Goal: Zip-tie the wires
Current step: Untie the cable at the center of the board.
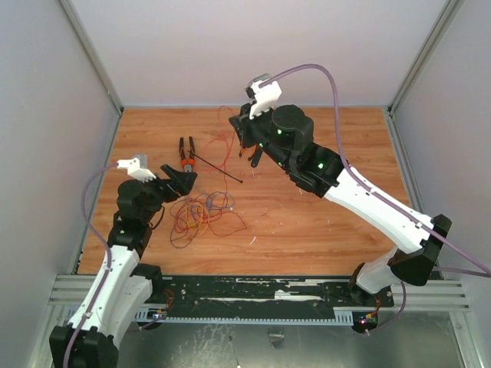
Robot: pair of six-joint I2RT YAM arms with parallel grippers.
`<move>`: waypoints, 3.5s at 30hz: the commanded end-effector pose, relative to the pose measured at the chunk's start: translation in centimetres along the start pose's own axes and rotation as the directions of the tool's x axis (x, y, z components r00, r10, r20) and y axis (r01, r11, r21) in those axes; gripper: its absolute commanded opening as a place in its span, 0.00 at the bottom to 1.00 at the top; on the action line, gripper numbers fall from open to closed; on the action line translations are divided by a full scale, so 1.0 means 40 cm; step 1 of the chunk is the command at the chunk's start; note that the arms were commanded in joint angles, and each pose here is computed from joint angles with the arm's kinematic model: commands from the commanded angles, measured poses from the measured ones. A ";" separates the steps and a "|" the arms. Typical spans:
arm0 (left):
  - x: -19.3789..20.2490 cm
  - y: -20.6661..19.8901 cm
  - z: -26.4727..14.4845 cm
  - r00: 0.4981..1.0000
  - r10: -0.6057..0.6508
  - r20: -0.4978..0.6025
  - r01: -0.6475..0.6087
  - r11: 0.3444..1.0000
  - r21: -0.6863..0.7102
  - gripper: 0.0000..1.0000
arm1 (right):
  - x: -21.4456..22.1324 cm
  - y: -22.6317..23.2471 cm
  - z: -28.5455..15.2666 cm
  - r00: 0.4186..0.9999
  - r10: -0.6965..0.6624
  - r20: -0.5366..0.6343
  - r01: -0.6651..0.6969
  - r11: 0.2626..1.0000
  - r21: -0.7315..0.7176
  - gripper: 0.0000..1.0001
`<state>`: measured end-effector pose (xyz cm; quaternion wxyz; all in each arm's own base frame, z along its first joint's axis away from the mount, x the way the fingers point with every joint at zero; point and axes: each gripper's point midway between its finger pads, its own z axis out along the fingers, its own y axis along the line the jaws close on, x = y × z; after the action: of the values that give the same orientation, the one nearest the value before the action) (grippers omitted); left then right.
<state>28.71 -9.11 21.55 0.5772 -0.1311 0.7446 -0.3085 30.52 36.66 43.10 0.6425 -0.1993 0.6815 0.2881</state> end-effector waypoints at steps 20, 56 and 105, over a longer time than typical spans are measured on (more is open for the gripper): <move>0.271 0.039 0.087 0.969 0.111 -0.222 -0.147 0.977 -0.156 0.98 | -0.238 -0.390 -0.492 0.969 -0.112 0.220 -0.049 0.787 0.615 0.00; 0.523 0.066 0.171 0.825 0.366 -0.431 -0.503 0.823 -0.263 0.80 | -0.126 -0.408 -0.475 0.987 -0.062 0.150 -0.043 0.793 0.607 0.00; 0.317 -0.059 0.117 0.930 0.147 -0.337 -0.148 0.989 0.023 0.87 | 0.059 -0.910 -0.602 0.989 0.137 0.051 -0.129 0.656 0.744 0.00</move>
<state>30.77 -15.14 12.20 0.4862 -0.0754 0.8374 -0.2381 35.56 -7.64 35.11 0.6301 0.1515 0.7616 -0.0041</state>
